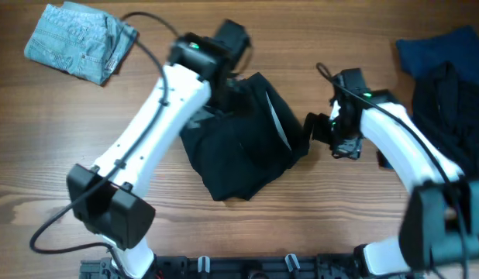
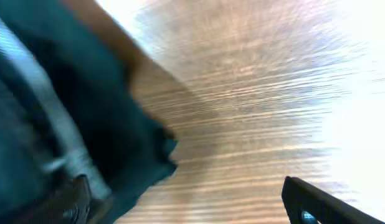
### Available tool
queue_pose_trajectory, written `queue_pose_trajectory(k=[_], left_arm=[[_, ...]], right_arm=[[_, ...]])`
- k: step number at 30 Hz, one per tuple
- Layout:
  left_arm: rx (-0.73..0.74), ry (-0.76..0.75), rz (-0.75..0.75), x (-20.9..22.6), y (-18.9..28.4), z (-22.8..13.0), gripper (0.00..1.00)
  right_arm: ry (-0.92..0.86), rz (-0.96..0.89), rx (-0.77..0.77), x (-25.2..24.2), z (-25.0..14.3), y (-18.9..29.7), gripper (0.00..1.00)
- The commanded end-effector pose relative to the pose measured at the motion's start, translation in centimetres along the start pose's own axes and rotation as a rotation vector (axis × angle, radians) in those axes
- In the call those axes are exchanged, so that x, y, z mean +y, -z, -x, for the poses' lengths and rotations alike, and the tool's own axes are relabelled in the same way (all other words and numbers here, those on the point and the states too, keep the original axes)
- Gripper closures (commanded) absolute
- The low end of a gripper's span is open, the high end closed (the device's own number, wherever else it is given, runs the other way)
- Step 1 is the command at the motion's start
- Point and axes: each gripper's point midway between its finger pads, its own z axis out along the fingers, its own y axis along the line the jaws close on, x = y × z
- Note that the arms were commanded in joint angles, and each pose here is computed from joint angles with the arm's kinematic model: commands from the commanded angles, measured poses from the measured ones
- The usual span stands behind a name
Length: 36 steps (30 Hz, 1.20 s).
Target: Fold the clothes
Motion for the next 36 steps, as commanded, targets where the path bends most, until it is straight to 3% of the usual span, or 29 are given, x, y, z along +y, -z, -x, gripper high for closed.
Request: queue_pose_trajectory(k=[1, 5, 11, 18, 23, 28, 33, 36], left_arm=[[-0.029, 0.078, 0.014, 2.8, 1.5, 1.6, 0.0], [-0.019, 0.097, 0.008, 3.8, 1.7, 2.1, 0.0], [-0.129, 0.15, -0.083, 4.2, 5.3, 2.6, 0.0], [-0.349, 0.293, -0.244, 6.4, 13.9, 0.1, 0.0], [-0.426, 0.284, -0.309, 8.3, 16.9, -2.8, 0.0], [-0.403, 0.307, -0.312, 10.2, 14.2, -5.5, 0.0], [-0.358, 0.294, -0.468, 8.9, 9.6, -7.2, 0.0], [-0.309, 0.369, -0.511, 8.4, 4.8, -7.3, 0.0]], right_arm=[[0.036, 0.04, -0.151, 0.4, 0.2, 5.1, 0.0], [0.053, 0.094, -0.26, 0.6, -1.3, 9.6, 0.0], [0.072, 0.145, -0.357, 0.1, -4.1, 13.9, 0.0], [0.048, 0.163, -0.336, 0.0, -5.3, 14.2, 0.01], [0.049, 0.184, -0.277, 0.6, -5.4, 13.3, 0.0], [0.048, 0.184, -0.232, 0.8, -5.5, 12.5, 0.0], [0.053, 0.179, -0.219, 0.8, -5.6, 12.2, 0.0], [0.07, 0.178, -0.208, 0.7, -5.8, 12.2, 0.0]])
